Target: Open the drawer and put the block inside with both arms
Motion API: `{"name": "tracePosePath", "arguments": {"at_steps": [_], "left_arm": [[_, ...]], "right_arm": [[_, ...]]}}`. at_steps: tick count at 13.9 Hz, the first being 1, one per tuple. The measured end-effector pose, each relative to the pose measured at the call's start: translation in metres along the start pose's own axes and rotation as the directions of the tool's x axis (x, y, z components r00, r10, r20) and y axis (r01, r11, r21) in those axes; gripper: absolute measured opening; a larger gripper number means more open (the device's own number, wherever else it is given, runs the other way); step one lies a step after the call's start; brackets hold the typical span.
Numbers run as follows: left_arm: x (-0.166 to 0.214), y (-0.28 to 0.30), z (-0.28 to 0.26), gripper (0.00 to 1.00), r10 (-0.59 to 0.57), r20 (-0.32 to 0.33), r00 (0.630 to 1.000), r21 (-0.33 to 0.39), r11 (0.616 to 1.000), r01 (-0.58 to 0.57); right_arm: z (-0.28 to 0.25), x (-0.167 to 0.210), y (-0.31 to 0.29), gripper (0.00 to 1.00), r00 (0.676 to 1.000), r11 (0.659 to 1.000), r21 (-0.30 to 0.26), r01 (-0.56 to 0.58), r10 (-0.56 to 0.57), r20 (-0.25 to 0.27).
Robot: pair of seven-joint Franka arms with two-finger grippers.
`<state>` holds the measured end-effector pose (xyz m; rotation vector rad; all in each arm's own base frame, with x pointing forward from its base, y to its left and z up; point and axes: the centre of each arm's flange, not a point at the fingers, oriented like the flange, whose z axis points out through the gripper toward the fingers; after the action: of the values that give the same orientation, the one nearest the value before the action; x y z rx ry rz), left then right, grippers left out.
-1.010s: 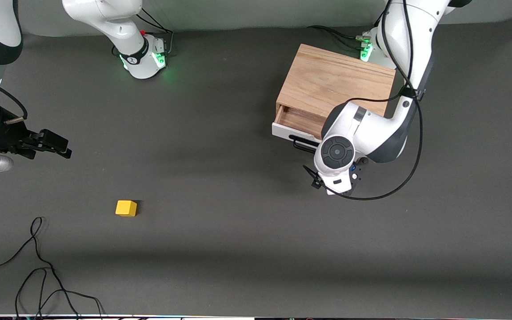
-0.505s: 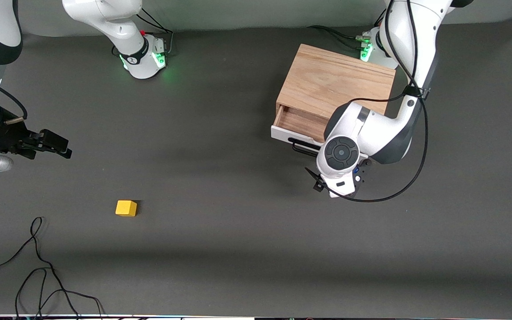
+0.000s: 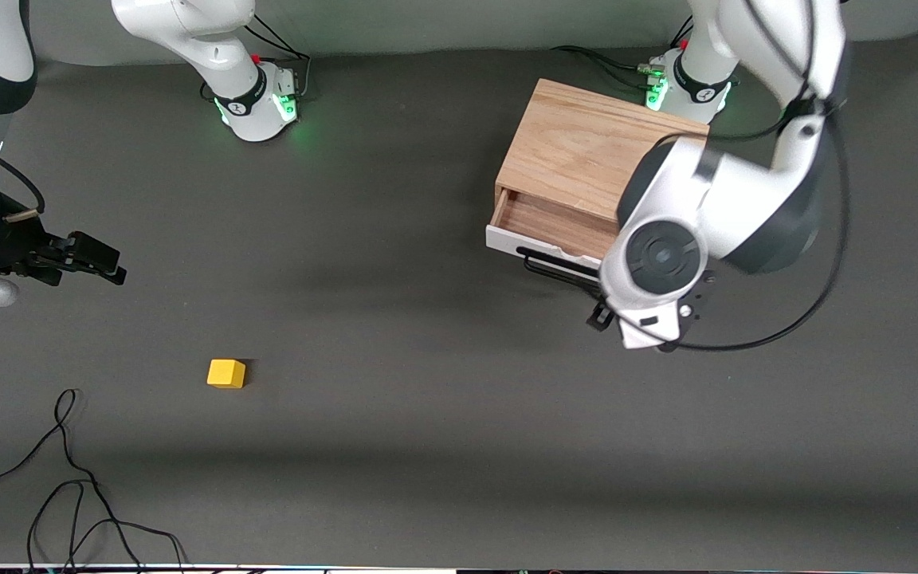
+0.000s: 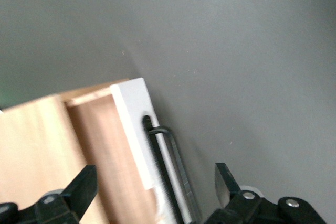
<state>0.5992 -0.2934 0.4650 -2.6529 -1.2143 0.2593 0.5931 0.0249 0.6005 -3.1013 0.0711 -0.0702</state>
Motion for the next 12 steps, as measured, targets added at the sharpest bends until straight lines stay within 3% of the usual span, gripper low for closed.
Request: {"name": "tracePosePath", "arguments": {"at_steps": [3,5,10,12], "left_arm": [[0.031,-0.052,-0.066,1.00,0.202,-0.018,0.979,-0.055,0.978,-0.203],[0.059,-0.087,-0.098,1.00,0.350,-0.055,0.935,-0.097,0.930,-0.354],[0.116,-0.153,-0.137,1.00,0.664,-0.156,0.731,-0.108,0.725,-0.681],[0.126,-0.168,-0.142,1.00,0.709,-0.179,0.682,-0.101,0.676,-0.730]], "right_arm": [[0.004,0.002,0.000,1.00,1.000,1.000,0.001,-0.002,0.002,0.004],[0.015,0.008,-0.002,1.00,1.000,1.000,0.006,-0.001,0.001,0.012],[0.064,0.035,-0.005,1.00,1.000,1.000,0.003,-0.003,0.003,0.014],[0.103,0.051,-0.005,1.00,1.000,1.000,-0.003,-0.005,0.005,0.028]]}}
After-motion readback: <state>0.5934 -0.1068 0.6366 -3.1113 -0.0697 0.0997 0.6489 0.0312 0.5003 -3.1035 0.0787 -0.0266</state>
